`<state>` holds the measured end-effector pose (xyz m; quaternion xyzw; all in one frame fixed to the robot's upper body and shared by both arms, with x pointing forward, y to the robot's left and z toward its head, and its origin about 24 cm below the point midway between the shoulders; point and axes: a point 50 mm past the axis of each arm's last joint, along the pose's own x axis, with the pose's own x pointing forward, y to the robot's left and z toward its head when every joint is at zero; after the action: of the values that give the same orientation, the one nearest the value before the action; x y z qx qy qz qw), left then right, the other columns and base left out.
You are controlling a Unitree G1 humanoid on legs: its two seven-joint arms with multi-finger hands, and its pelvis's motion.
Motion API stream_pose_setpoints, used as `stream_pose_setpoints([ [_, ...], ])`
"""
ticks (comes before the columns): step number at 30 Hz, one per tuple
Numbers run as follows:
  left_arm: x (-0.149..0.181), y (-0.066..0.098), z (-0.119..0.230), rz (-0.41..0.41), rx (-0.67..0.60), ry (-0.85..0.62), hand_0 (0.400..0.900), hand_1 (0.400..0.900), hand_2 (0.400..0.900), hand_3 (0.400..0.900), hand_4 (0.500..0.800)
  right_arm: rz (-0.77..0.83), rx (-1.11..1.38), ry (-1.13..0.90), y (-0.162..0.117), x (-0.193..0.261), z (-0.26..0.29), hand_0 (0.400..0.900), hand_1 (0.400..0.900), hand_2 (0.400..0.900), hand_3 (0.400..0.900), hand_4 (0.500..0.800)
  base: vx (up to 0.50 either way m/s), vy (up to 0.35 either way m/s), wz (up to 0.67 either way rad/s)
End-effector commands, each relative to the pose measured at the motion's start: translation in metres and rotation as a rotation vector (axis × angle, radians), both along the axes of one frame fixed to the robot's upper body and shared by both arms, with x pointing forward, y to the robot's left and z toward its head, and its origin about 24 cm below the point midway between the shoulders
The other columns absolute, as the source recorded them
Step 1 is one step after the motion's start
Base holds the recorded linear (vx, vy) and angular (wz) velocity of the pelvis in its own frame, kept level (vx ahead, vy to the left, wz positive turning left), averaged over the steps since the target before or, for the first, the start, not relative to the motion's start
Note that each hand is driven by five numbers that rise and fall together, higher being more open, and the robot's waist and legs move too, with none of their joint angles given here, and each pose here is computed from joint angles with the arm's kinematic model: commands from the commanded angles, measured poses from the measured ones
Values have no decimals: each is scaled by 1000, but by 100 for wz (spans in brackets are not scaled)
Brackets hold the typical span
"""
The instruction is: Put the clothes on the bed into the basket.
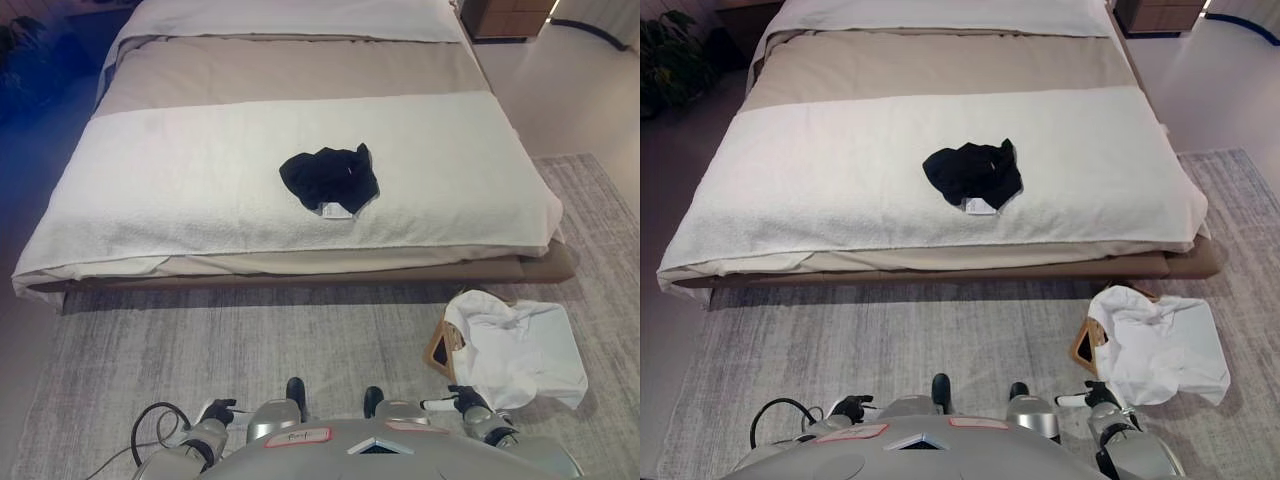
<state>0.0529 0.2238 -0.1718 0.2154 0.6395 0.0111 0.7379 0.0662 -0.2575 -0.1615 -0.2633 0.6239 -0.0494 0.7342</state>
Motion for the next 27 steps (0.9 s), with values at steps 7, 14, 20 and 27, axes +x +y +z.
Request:
stream_pose_setpoints([
  [7,6,12,3,9,56,-1,900,900,900,900,800,52,-34,-4,-1,13,2,900,900,900,900,800,0,0,0],
  [14,4,12,3,5,58,9,900,900,900,900,800,54,-29,0,0,12,2,900,900,900,900,800,0,0,0],
  [20,5,11,3,-8,47,10,900,900,900,900,800,66,-25,2,1,12,2,900,900,900,900,800,0,0,0],
  [27,3,12,3,-6,45,16,900,900,900,900,800,65,-17,5,1,10,1,900,900,900,900,800,3,2,4],
])
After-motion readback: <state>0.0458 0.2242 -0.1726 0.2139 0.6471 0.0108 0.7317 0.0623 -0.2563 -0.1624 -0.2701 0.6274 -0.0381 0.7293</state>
